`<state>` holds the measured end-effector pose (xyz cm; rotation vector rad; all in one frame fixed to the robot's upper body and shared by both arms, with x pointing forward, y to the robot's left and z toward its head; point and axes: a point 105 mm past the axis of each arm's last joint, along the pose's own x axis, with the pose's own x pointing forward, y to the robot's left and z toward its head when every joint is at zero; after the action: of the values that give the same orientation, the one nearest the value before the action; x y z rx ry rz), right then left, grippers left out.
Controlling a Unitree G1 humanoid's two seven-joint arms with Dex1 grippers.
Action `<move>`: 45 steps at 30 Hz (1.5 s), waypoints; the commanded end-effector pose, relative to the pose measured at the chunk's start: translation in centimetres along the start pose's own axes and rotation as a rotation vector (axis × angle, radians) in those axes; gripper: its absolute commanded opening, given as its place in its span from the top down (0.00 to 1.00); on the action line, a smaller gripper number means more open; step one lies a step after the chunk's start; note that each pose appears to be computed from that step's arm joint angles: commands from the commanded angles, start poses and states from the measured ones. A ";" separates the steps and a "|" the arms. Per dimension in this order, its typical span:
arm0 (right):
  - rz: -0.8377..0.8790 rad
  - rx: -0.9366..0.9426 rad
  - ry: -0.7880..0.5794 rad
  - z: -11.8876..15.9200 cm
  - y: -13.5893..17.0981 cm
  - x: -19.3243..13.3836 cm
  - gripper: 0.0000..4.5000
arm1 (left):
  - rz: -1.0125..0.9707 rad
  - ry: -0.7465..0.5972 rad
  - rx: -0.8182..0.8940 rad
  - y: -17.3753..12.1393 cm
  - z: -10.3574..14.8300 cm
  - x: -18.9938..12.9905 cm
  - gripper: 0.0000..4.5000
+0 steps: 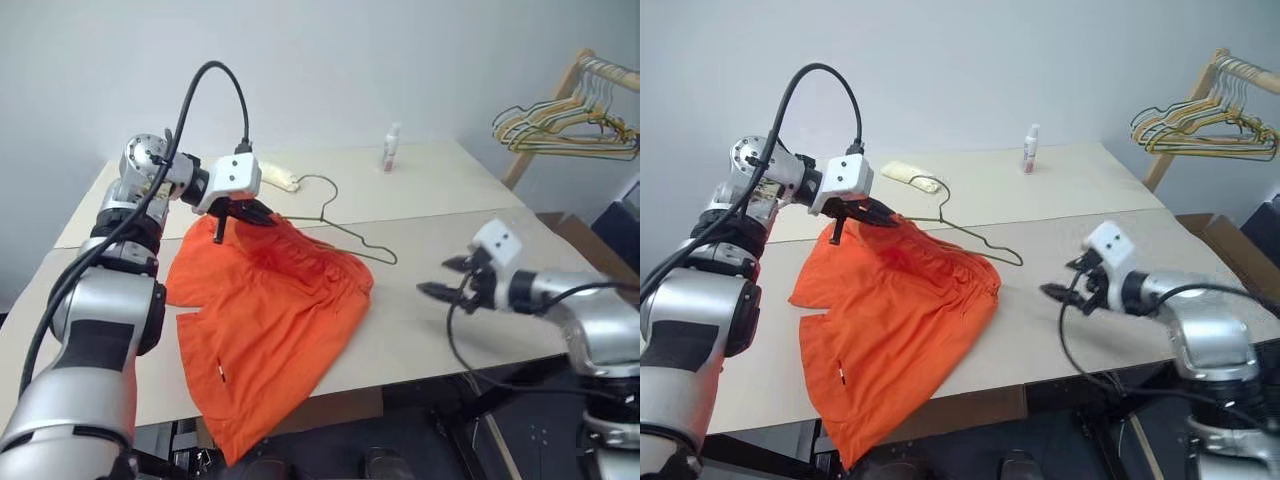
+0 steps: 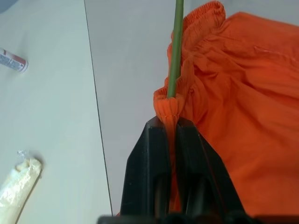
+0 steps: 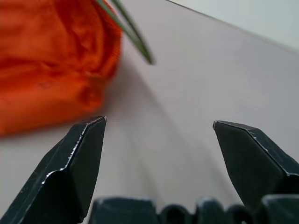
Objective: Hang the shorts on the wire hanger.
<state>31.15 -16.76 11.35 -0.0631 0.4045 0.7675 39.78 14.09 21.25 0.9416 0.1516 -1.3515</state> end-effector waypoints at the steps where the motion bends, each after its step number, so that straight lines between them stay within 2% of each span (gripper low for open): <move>1: 0.014 -0.005 -0.072 1.0 1.8 1.6 0.06 | 0.058 -0.032 0.023 0.9 0.9 -0.9 1.00; 4: 0.021 0.049 -0.092 0.4 2.7 3.6 0.06 | 0.060 -0.031 0.022 0.8 0.8 -1.0 1.00; 7: -0.020 0.113 -0.080 -0.8 2.3 5.3 0.06 | 0.065 -0.035 0.021 0.9 0.9 -1.1 1.00; 11: -0.019 0.173 -0.101 -1.4 2.3 6.2 0.06 | 0.076 -0.036 0.017 0.9 0.7 -1.2 1.00; 12: -0.004 0.186 -0.116 -1.3 2.4 6.2 0.09 | 0.077 -0.036 0.015 0.9 0.7 -1.2 1.00; 15: -0.007 0.229 -0.137 -1.3 2.2 6.5 0.25 | 0.084 -0.031 0.014 0.9 0.5 -1.3 1.00; 24: -0.041 0.261 -0.162 -1.3 1.9 8.4 0.97 | 0.099 -0.033 0.000 0.9 0.2 -1.5 1.00; 25: -0.049 0.262 -0.161 -1.4 1.8 8.4 0.99 | 0.098 -0.032 0.000 0.9 0.2 -1.6 1.00; 29: -0.064 0.244 -0.167 -1.4 1.2 7.7 0.99 | 0.073 -0.038 0.019 0.4 0.1 -2.2 1.00; 32: -0.069 0.244 -0.178 -1.1 -0.2 6.0 0.99 | 0.027 -0.085 0.022 -0.2 0.5 -3.0 1.00; 41: 0.101 0.124 -0.162 -0.2 -0.9 1.7 0.99 | 0.009 -0.046 0.035 -1.1 -0.2 -4.6 1.00; 45: 0.136 0.064 -0.116 -0.3 -0.9 0.8 0.99 | 0.006 -0.036 0.032 -1.2 -0.5 -4.8 1.00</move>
<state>32.17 -16.14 9.74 0.1153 0.3603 0.8917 37.74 17.21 21.72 0.9155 0.1292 -1.4028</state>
